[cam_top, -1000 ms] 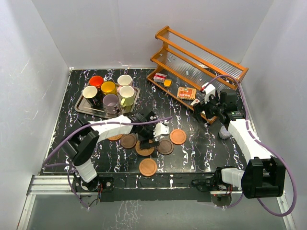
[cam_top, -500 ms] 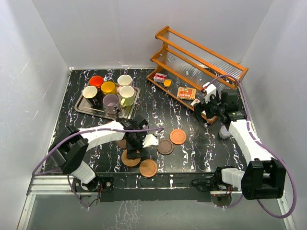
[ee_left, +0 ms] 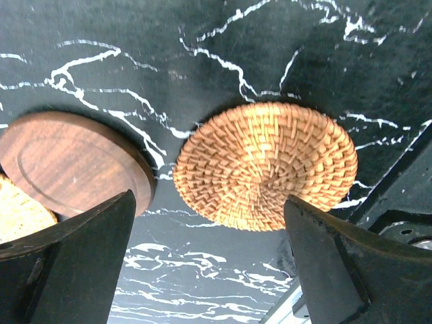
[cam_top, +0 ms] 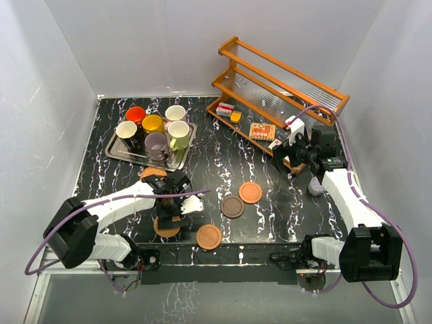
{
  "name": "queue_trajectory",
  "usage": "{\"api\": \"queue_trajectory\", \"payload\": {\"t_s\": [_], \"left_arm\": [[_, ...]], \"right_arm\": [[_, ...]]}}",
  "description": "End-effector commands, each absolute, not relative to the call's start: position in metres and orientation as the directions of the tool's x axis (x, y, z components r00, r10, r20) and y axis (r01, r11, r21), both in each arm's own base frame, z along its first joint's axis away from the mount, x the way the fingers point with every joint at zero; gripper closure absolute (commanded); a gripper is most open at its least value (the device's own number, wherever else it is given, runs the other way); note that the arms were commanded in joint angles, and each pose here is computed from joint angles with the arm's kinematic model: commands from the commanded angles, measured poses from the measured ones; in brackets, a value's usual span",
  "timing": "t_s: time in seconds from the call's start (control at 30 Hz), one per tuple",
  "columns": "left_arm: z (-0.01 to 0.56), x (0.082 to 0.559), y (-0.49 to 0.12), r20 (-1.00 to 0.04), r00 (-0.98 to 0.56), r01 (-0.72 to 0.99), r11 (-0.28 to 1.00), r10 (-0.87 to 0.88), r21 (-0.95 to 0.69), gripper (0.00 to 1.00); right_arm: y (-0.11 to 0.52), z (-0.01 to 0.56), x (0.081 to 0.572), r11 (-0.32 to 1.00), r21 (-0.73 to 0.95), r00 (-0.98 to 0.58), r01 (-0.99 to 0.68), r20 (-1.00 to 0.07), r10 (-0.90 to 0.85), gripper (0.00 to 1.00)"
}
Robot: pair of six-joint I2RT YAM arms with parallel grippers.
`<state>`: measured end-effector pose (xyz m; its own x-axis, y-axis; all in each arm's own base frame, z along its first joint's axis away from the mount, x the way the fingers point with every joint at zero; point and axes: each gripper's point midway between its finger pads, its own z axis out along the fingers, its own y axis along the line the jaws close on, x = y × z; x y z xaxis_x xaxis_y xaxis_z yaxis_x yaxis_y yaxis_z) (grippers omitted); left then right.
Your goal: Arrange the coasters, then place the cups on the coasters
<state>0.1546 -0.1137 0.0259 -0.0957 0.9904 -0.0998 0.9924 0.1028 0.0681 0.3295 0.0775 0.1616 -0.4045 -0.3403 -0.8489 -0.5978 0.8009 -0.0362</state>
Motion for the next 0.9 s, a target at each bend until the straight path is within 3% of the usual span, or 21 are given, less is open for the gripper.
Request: {"api": "queue_trajectory", "payload": {"t_s": [0.0,0.33,0.73,0.87], "left_arm": [[0.035,0.148,-0.095,-0.07,-0.111,0.989,0.118,0.991,0.095,0.1],[0.033,0.165,-0.075,-0.057,-0.165,0.95,0.174,0.985,0.259,0.09],[0.027,0.164,-0.036,0.041,-0.198,0.93,0.175,0.979,0.322,0.08],[0.028,0.173,-0.028,0.026,-0.237,0.916,0.214,0.971,0.34,0.08]], "right_arm": [[0.079,0.18,0.338,0.8,-0.064,-0.343,-0.596,-0.881,-0.326,0.02],[0.08,0.183,0.336,0.796,-0.062,-0.335,-0.602,-0.885,-0.322,0.02],[0.081,0.184,0.335,0.794,-0.065,-0.33,-0.605,-0.887,-0.324,0.02],[0.081,0.183,0.336,0.794,-0.063,-0.333,-0.605,-0.885,-0.324,0.02]]}}
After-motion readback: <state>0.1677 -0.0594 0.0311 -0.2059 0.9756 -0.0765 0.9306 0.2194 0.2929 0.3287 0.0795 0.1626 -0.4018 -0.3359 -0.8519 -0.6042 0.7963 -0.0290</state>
